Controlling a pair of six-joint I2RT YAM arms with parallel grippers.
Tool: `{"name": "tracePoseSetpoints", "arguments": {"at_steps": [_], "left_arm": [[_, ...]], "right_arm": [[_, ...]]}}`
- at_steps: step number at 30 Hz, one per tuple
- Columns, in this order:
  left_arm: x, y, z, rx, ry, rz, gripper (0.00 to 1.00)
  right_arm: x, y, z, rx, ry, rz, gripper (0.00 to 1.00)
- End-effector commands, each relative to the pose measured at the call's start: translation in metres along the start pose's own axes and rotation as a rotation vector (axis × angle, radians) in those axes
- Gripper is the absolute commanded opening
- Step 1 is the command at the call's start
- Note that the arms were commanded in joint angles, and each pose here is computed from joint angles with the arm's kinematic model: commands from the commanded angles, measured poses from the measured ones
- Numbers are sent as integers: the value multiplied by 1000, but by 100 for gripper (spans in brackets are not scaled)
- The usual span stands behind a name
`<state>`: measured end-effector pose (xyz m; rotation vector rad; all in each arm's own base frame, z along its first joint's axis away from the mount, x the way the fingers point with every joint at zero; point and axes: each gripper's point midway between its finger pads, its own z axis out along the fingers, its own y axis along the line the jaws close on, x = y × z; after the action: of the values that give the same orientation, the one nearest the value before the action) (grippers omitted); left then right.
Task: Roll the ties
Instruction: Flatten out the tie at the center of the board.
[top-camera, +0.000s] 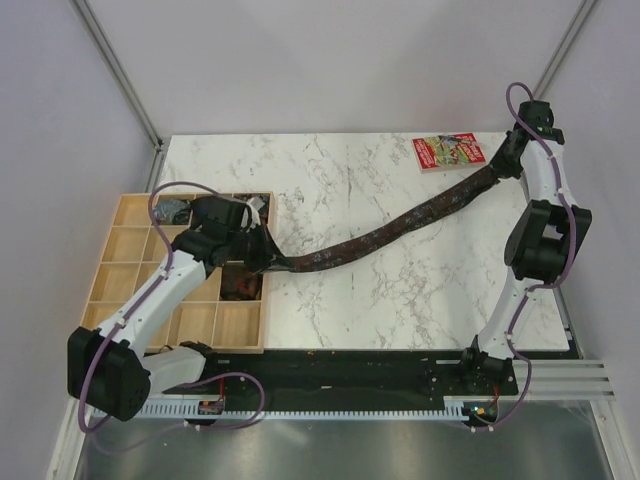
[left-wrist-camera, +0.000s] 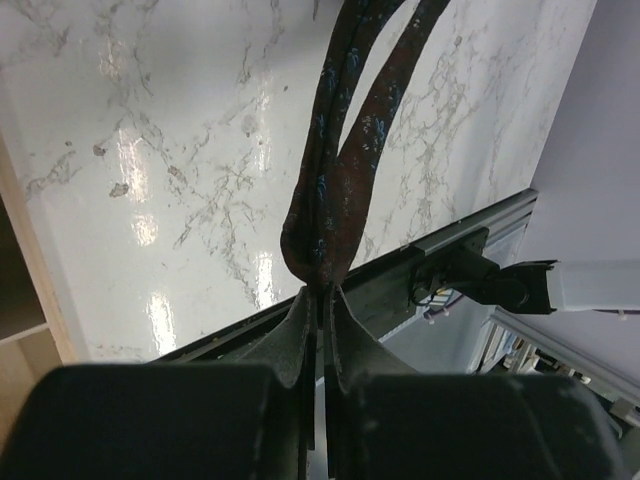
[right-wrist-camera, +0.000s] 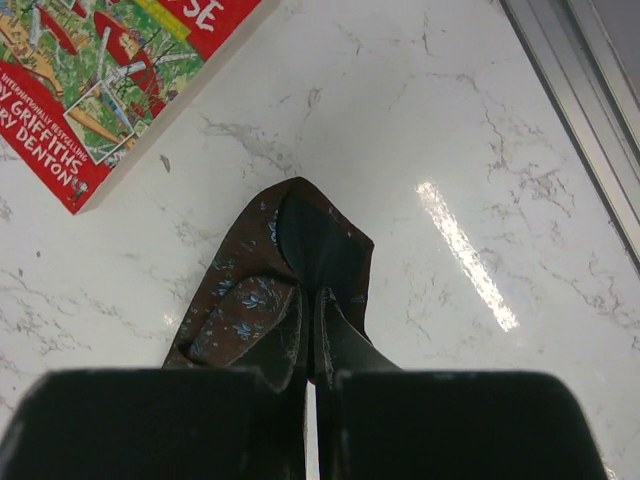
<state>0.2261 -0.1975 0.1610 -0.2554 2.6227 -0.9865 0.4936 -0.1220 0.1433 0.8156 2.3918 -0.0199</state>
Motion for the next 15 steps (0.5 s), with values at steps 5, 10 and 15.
{"name": "tracePoseSetpoints", "arguments": {"at_steps": [5, 10, 15], "left_arm": [[30, -6, 5, 97, 53, -36, 2], [52, -4, 21, 76, 97, -13, 2], [67, -2, 36, 60, 127, -14, 2]], "right_arm": [[-23, -18, 23, 67, -15, 0, 0], [-33, -23, 31, 71, -41, 25, 0], [-38, -20, 37, 60, -49, 32, 0]]}}
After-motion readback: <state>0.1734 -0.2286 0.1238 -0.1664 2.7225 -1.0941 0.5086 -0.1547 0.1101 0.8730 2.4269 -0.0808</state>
